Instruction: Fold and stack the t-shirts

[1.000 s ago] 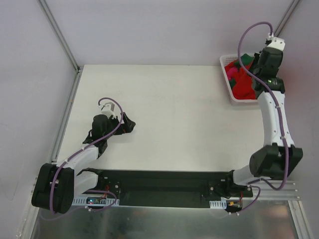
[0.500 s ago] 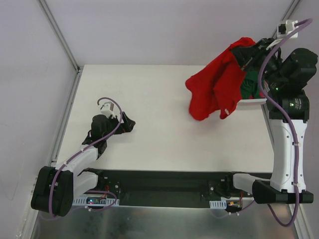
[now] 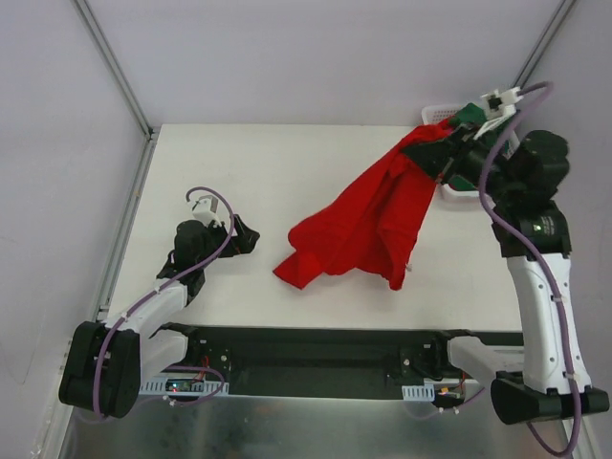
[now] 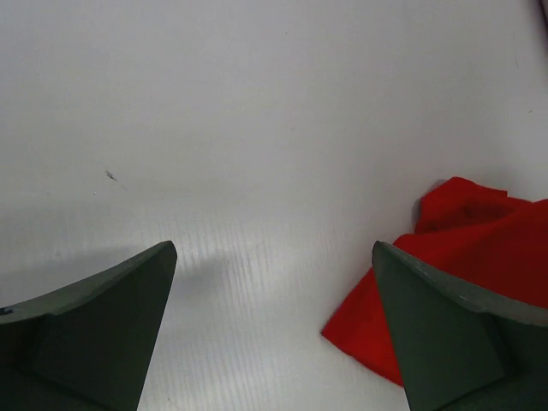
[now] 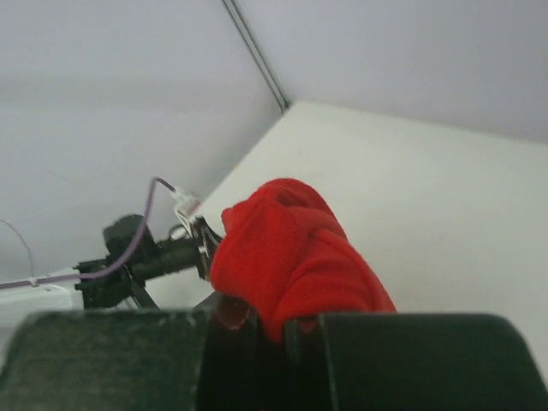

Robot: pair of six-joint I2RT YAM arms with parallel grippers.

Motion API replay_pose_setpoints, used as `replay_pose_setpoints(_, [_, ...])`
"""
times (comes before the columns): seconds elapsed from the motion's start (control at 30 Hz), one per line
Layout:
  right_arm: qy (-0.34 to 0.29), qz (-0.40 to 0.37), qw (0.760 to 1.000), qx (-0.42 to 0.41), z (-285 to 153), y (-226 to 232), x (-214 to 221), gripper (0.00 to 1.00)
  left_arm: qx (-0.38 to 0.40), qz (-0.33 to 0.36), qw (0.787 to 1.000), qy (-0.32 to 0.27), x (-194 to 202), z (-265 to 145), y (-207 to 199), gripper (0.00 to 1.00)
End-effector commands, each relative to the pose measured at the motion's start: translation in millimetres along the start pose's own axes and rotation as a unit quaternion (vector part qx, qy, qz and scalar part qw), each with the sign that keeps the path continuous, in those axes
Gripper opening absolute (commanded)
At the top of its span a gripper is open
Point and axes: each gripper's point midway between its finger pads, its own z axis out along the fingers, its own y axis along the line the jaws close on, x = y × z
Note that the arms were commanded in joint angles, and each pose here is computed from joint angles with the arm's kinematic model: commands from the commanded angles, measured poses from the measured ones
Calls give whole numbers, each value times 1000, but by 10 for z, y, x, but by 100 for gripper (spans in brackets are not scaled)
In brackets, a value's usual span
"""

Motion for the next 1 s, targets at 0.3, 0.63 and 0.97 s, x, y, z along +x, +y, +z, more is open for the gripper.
replay_pose_setpoints(0.3, [201,29,971,123,263,-876,1651,2,19,4,1000,-21,-111,-33,-116,99])
replay_pose_setpoints(0.63, [190,-9,964,184,471,-1136,1606,1,42,6,999,-30,-190,-56,-227,99])
replay_pose_setpoints(0.97, [76,-73,945,311,995,-1779,1091,1,49,8,998,-35,-220,-73,-264,99])
